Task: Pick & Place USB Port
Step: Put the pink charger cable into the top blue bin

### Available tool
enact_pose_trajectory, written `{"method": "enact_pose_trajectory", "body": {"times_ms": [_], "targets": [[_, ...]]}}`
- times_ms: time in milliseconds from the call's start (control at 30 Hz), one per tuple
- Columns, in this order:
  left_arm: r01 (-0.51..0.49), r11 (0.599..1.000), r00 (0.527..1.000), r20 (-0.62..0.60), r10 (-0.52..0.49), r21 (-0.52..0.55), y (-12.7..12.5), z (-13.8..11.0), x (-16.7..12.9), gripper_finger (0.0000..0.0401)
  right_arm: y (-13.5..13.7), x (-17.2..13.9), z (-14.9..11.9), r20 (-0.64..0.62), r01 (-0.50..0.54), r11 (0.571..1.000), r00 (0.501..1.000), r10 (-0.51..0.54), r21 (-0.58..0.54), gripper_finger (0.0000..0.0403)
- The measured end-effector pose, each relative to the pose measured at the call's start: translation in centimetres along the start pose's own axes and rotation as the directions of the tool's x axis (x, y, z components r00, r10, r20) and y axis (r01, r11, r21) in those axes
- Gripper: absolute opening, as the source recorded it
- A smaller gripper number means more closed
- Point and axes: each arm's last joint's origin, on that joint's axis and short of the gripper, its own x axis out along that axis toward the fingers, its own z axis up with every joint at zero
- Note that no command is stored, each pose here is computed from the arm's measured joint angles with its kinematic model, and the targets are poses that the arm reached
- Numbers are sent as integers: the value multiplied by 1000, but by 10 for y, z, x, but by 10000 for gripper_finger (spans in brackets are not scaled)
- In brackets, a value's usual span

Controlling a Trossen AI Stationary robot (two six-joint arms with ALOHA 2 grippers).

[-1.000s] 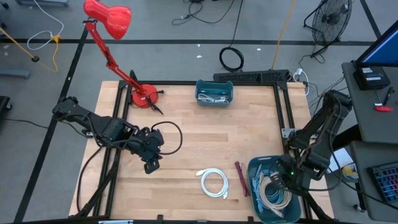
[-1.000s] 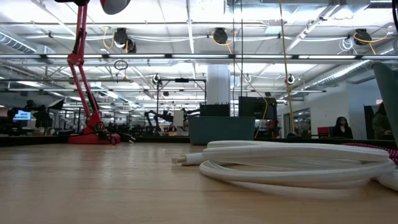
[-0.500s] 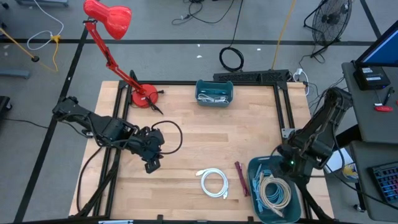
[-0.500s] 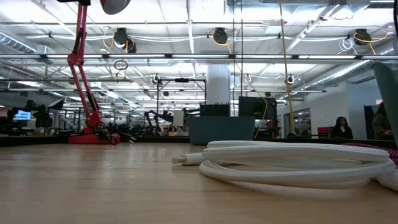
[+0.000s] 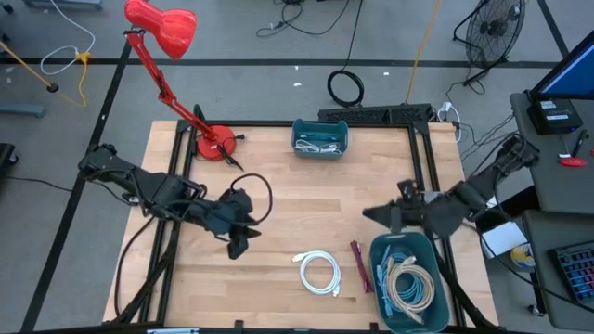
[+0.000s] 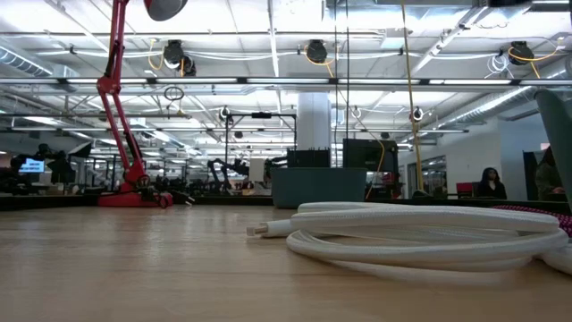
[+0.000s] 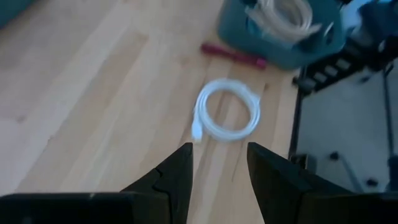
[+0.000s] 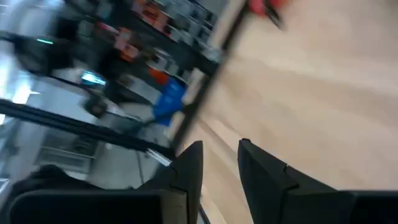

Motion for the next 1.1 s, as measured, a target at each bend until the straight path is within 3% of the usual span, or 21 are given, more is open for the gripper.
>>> {"method": "enact_pose_trajectory", "body": {"times_ms": [167,267,400,567,733,900,1100], "targets": [[38,999,996,82,-36,-21,3,15,2,152,17,9,22,144,-126,987,980,139,-96,91],[57,998,990,130,-52,-33,8,26,3,152,22,12,34,208,-146,978,962,176,-152,91],[109,992,972,216,-92,-66,15,44,4,152,18,17,46,204,-141,971,962,180,-191,91],[158,982,935,335,-114,-108,26,66,2,152,1,26,57,123,-54,975,989,82,-216,91],[138,985,920,381,-89,-102,36,76,4,152,-25,38,62,-16,93,955,995,-101,-282,91],[140,983,933,348,-91,-118,40,80,18,152,-44,49,61,-197,171,949,954,-227,-266,91],[155,984,965,224,-133,-84,39,76,48,152,-57,57,52,-406,213,944,862,-303,-252,91]]}}
